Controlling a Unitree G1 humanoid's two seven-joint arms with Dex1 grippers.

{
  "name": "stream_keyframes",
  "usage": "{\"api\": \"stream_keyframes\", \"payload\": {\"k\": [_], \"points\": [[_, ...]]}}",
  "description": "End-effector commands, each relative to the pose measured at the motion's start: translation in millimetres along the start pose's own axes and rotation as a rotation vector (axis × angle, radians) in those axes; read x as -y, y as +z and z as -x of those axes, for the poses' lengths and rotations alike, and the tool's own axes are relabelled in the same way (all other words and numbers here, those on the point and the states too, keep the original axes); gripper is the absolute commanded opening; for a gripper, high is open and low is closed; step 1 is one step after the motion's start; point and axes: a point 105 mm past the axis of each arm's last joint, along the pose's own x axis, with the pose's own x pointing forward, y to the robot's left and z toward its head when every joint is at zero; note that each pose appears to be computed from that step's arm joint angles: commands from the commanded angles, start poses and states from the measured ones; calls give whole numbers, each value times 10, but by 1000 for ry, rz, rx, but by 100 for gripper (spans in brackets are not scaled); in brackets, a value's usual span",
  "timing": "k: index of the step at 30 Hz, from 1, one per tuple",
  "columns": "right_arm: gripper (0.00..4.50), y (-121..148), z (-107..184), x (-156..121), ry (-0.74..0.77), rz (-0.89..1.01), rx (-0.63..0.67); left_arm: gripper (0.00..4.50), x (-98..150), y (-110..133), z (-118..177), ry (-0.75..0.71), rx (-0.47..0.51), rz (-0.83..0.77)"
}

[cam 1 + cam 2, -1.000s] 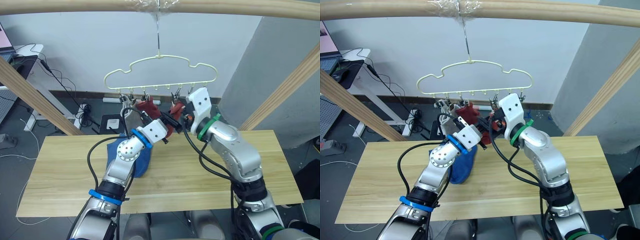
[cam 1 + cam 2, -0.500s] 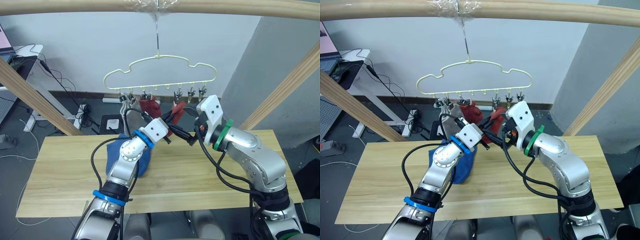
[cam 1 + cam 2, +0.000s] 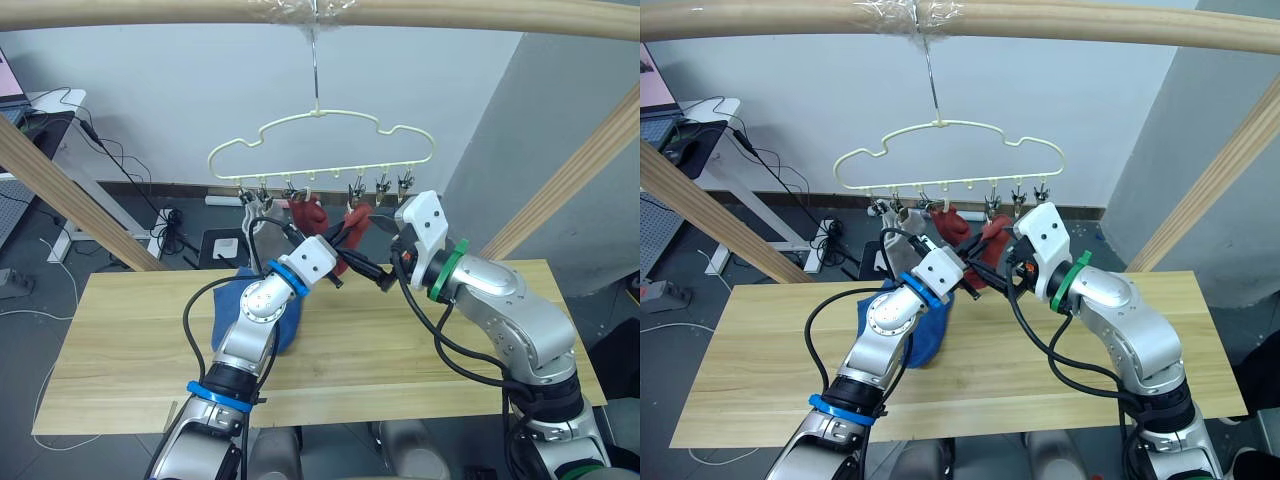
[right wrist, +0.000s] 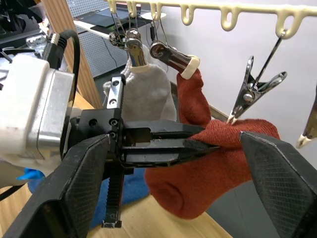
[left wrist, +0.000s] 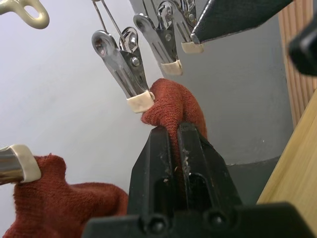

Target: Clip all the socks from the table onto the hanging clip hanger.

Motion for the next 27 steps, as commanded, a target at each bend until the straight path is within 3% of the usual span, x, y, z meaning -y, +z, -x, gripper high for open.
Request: {"api": "stream_keyframes", "payload": {"k": [1, 16, 27], "points": [[438, 103, 24, -32, 4, 29, 45, 0, -26, 143, -21, 15, 56, 7], [438, 54, 51, -35, 14, 38, 25, 0, 33, 244, -12, -14, 80, 198], [438, 24, 58, -46, 21, 52, 10, 0, 106, 130, 20, -26, -4, 392]]}}
